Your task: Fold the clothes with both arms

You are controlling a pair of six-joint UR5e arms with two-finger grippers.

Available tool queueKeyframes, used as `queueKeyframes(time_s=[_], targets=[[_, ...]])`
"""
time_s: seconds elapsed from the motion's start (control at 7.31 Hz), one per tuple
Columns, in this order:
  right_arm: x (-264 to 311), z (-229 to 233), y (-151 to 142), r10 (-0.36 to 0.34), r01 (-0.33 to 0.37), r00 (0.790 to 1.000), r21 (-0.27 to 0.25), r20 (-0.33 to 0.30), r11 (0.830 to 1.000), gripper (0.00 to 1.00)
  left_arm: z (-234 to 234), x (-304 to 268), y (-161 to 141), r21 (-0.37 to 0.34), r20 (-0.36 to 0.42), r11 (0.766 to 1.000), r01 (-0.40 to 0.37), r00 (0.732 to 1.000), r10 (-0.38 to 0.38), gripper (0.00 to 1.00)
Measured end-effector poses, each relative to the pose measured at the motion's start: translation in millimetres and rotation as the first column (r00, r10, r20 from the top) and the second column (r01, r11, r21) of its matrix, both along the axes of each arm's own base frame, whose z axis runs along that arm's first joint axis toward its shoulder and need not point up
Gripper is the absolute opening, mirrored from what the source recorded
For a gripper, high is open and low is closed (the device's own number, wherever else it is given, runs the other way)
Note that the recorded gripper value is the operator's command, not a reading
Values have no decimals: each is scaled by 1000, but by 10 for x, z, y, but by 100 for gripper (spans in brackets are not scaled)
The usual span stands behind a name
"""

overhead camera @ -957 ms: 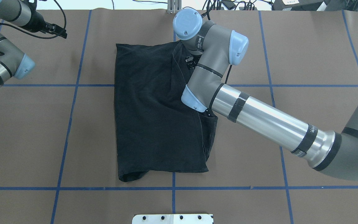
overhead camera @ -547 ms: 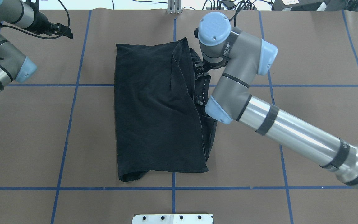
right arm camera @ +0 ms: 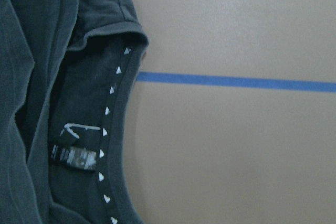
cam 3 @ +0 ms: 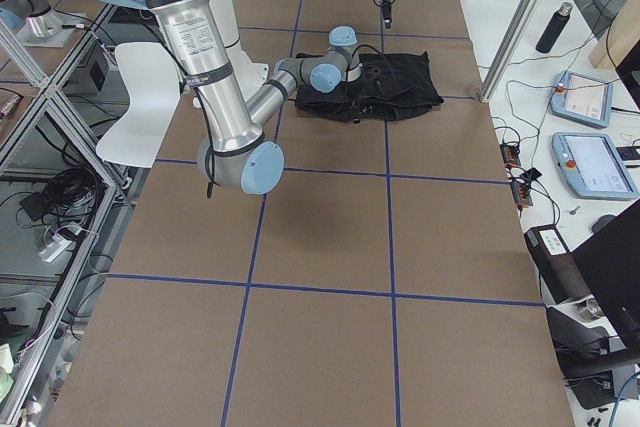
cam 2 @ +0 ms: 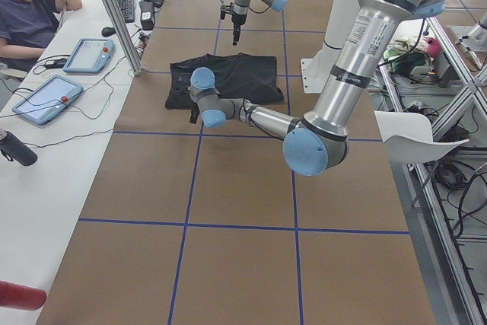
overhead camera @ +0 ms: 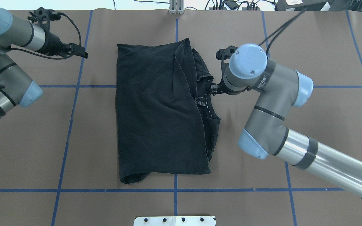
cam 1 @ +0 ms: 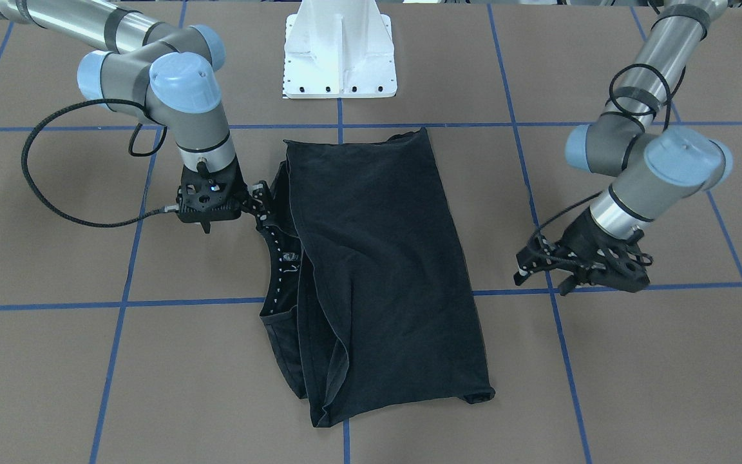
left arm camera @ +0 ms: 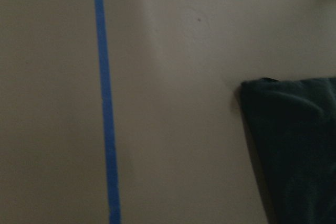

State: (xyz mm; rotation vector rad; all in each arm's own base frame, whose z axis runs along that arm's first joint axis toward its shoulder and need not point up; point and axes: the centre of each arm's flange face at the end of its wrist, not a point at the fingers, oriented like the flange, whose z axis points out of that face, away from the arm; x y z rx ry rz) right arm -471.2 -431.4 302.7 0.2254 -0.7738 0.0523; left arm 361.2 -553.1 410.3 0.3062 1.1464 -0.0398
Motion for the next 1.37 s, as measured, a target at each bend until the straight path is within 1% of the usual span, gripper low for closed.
queueKeyframes(time_s=[0.27, 0.41, 0.55, 0.68, 0.82, 0.96, 1.09, 1.23, 1.37], targets=[[-98, -17, 541, 28, -28, 999, -9, 23, 1000, 100, -115, 394, 939, -80, -52, 997, -9, 999, 5, 100], [-179, -41, 697, 33, -33, 999, -8, 28, 999, 100, -170, 595, 1385, -122, -72, 992, -18, 997, 9, 100], [-226, -66, 774, 34, -34, 999, -6, 33, 999, 100, -286, 765, 1808, -167, -103, 985, -41, 994, 24, 100], [-246, -80, 807, 33, -33, 999, -5, 35, 999, 99, -424, 896, 2163, -217, -138, 974, -64, 990, 34, 100], [-253, -83, 818, 33, -33, 999, -5, 36, 999, 100, -518, 1018, 2435, -275, -162, 959, -71, 986, 26, 100], [-253, -81, 820, 33, -33, 999, -5, 35, 999, 100, -554, 1122, 2601, -324, -167, 944, -58, 986, 3, 99], [-257, -79, 828, 32, -32, 999, -5, 35, 999, 100, -556, 1182, 2677, -352, -160, 935, -42, 987, -16, 97], [-262, -80, 835, 31, -30, 999, -5, 35, 1000, 100, -542, 1212, 2714, -365, -153, 930, -35, 988, -23, 89], [-269, -83, 844, 29, -29, 999, -5, 36, 1000, 100, -532, 1244, 2762, -378, -150, 925, -36, 989, -23, 74]])
